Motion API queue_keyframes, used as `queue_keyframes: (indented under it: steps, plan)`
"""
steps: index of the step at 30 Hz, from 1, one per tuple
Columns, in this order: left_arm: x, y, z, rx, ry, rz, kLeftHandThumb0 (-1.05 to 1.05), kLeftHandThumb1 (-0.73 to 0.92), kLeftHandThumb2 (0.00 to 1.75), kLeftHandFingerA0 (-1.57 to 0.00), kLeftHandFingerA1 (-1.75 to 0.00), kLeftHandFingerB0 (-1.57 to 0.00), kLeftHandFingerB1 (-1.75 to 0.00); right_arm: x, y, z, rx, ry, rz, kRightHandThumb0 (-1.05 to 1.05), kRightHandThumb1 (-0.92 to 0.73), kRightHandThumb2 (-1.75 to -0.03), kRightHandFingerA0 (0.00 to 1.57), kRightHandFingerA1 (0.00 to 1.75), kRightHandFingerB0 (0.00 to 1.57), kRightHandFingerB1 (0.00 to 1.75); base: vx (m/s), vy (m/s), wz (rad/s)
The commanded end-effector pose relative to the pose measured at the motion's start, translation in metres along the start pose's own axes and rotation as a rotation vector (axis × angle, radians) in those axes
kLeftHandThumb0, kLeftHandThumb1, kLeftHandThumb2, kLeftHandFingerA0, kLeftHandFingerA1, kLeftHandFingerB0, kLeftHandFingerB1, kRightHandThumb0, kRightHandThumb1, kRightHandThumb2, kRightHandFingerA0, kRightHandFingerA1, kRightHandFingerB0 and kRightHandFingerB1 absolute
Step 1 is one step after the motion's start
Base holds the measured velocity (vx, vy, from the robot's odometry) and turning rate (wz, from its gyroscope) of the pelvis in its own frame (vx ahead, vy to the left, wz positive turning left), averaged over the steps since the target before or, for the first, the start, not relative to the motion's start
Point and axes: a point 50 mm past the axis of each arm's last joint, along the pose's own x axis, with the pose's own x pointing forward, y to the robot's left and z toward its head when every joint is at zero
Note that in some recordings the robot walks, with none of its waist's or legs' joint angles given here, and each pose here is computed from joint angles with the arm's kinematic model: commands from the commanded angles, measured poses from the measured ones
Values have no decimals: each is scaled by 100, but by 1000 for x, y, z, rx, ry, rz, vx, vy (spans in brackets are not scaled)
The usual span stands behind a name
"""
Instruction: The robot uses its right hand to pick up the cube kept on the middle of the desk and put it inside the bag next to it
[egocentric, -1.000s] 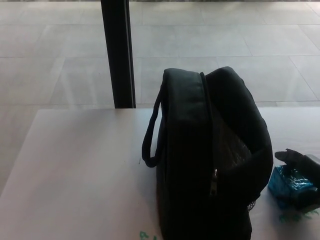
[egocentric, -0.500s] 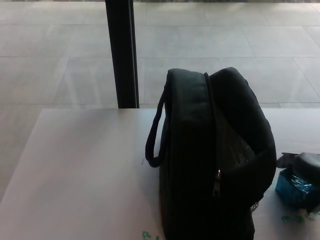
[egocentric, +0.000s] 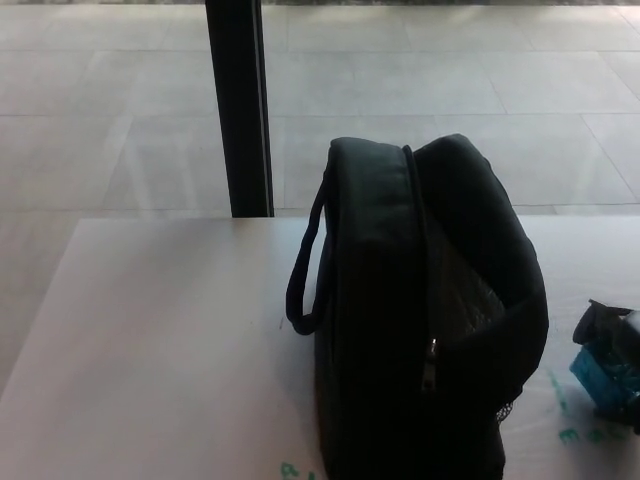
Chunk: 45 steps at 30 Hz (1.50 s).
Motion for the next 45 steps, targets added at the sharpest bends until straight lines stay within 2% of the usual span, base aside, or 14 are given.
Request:
queue_keyframes:
  steps: [1, 10, 12, 13, 14, 16, 17, 18, 22, 24, 26, 27, 29, 45]
  plan:
    - [-3, 6, 1, 0, 7, 19, -79, 49, 85, -26, -56, -19, -47, -6, 10, 4, 161, -74, -62, -20, -63, -98, 80, 175, 70, 159, 0, 0, 0]
    - [-4, 5, 2, 38, 15, 30, -77, 53, 86, -27, -56, -19, -47, 0, -25, 14, 334, -115, -215, -14, -57, -106, 82, 175, 72, 153, 0, 0, 0]
    - [-4, 6, -1, 26, 20, 25, -75, 68, 60, -31, -51, -21, -37, 2, -40, 17, 393, -131, -252, -10, -54, -111, 82, 175, 71, 156, 0, 0, 0]
    - [-4, 5, -1, 21, 9, 30, -77, 51, 85, -27, -57, -20, -48, 3, -50, 18, 406, -138, -264, -19, -52, -116, 113, 141, 89, 126, 0, 0, 0]
    - [-4, 5, -1, 44, 14, 25, -78, 53, 87, -26, -56, -18, -47, 4, -64, 20, 405, -152, -295, -10, -53, -116, 81, 175, 70, 157, 0, 0, 0]
    - [-3, 5, 0, 41, 24, 35, -76, 52, 86, -27, -56, -19, -47, 5, -87, 21, 428, -166, -358, -9, -56, -113, 82, 175, 71, 154, 0, 0, 0]
    - [-3, 5, 0, 39, 25, 31, -77, 53, 85, -26, -56, -18, -47, 6, -94, 21, 445, -171, -374, -14, -52, -114, 116, 142, 90, 124, 0, 0, 0]
    - [-3, 5, -1, 38, 23, 23, -77, 53, 85, -26, -56, -18, -47, 7, -107, 21, 489, -185, -406, -4, -53, -113, 83, 171, 73, 148, 0, 0, 0]
    - [-5, 6, -4, 37, 37, 21, -75, 67, 60, -30, -51, -21, -38, 9, -140, 23, 521, -239, -475, -8, -51, -117, 79, 175, 71, 157, 0, 0, 0]
    - [-5, 7, -4, 28, 31, 14, -77, 52, 85, -25, -56, -17, -47, 8, -146, 25, 529, -257, -488, -7, -55, -112, 78, 175, 70, 157, 0, 0, 0]
    - [-5, 8, -3, 40, 24, 30, -77, 51, 87, -27, -56, -19, -47, 7, -156, 33, 557, -316, -510, -10, -50, -121, 84, 175, 72, 159, 0, 0, 0]
    - [-6, 8, -1, 51, 26, 22, -76, 54, 85, -24, -54, -18, -46, 5, -165, 40, 546, -347, -532, -20, -49, -116, 117, 141, 94, 126, 0, 0, 0]
    - [-6, 7, 1, 49, 27, 14, -77, 53, 84, -23, -54, -18, -46, 3, -173, 53, 529, -386, -548, -11, -48, -119, 86, 175, 73, 156, 0, 0, 0]
    - [-5, 6, 2, 15, 15, 28, -75, 53, 84, -26, -57, -20, -48, -30, -136, 131, 351, -701, -301, -20, -53, -117, 84, 175, 71, 156, 0, 0, 0]
